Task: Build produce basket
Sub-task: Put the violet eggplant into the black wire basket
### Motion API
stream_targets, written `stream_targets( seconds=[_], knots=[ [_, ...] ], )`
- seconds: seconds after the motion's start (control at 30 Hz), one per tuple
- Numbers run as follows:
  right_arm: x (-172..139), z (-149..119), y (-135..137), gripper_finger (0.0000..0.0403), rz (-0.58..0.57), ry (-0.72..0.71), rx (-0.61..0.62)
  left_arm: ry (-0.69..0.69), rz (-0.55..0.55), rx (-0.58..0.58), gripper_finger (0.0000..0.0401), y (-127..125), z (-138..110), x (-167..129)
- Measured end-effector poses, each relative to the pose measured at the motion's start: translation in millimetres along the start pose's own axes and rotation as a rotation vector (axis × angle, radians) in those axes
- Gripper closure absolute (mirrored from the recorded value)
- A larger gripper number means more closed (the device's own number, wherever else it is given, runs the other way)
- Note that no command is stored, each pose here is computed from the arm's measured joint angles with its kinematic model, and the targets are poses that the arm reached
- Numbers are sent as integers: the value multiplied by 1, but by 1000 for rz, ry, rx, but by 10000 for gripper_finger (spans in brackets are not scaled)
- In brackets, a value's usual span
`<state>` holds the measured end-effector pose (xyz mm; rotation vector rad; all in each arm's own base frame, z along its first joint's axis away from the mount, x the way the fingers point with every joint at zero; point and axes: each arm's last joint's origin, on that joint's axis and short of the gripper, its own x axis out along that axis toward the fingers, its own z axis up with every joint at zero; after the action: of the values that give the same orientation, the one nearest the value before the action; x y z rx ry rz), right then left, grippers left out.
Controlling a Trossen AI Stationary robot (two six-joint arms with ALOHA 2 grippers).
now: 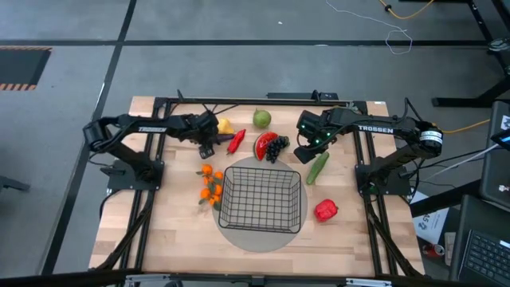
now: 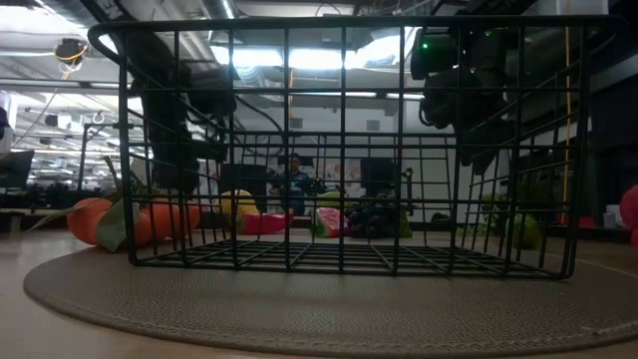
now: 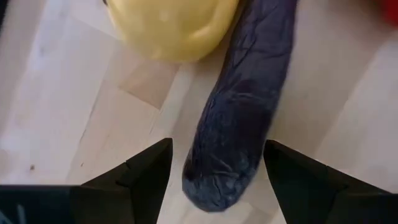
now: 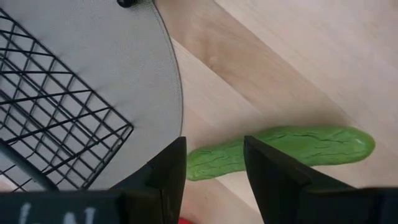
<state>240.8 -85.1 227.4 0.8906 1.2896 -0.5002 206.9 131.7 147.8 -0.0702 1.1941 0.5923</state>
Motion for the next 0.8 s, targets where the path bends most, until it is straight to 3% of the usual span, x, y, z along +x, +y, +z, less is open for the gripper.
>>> stream_targets(
  seconds=[0.3, 0.4, 0.57, 0.8],
  knots=[
    [0, 5, 3, 241, 34, -51, 10, 39, -38, -151, 159, -6, 0, 15],
    [0, 7, 4, 241, 45, -69, 4, 40, -44, -170, 194, -9, 0, 15],
    [-1, 9, 6, 241, 61, -93, -5, 42, -54, -213, 291, -14, 0, 15],
    [-1, 10, 7, 241, 68, -104, -8, 41, -34, -294, 295, -19, 4, 4]
  ],
)
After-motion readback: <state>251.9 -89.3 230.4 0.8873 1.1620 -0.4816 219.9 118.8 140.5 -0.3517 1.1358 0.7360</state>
